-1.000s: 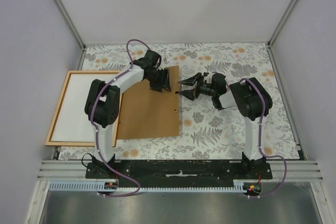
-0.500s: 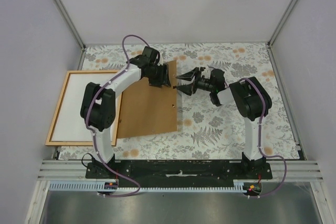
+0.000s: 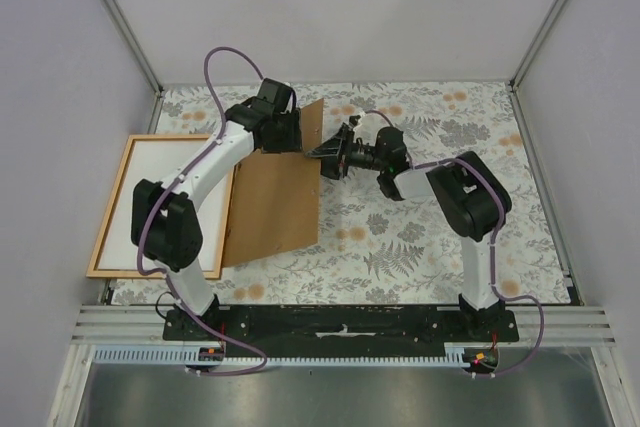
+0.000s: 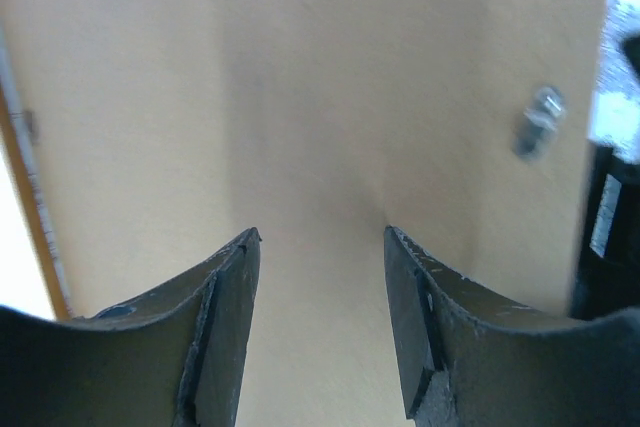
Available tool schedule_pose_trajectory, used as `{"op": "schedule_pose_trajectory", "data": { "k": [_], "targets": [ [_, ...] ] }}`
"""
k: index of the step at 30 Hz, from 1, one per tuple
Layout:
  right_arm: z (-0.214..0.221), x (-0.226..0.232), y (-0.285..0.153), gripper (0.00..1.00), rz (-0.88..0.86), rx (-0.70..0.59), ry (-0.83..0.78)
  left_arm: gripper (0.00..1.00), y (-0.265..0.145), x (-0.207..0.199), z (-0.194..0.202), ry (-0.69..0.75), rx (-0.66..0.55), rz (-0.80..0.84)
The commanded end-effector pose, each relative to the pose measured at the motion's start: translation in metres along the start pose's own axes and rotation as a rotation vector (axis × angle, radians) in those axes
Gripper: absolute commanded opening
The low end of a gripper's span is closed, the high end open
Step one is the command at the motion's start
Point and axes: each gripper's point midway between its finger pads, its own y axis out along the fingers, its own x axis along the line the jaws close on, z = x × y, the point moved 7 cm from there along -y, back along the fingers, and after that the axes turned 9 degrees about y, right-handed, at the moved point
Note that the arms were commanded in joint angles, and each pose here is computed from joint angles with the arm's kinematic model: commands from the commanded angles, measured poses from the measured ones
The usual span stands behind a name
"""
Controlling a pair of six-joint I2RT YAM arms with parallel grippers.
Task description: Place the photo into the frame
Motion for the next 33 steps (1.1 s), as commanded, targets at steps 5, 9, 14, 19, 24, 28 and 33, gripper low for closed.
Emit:
{"op": "schedule_pose_trajectory", "data": {
  "k": [5,9,14,19,24,28,33],
  "targets": [
    [0.041,0.023,0.002,0.37,0.323,0.008,-0.445,0.59,-0.005,0.055,0.013,-0.002,0.012,-0.317],
    [0.033,0.007,-0.004,0.21,0.534,-0.007,-0.482,0.59,0.000,0.071,0.024,0.003,0.055,-0.354],
    [0.029,-0.006,-0.013,0.30,0.642,-0.017,-0.502,0.56,0.012,0.087,0.042,0.036,0.130,-0.414],
    [0.030,-0.003,-0.020,0.00,0.669,-0.041,-0.524,0.54,0.026,0.103,0.062,0.047,0.203,-0.472],
    [0.027,0.014,-0.054,0.00,0.682,-0.113,-0.540,0.54,0.038,0.113,0.078,0.071,0.265,-0.514],
    [0.023,0.027,-0.093,0.00,0.658,-0.172,-0.533,0.54,0.048,0.126,0.090,0.051,0.307,-0.517],
    [0.028,0.042,-0.125,0.00,0.638,-0.222,-0.549,0.60,0.056,0.137,0.094,0.026,0.328,-0.517]
  ]
}}
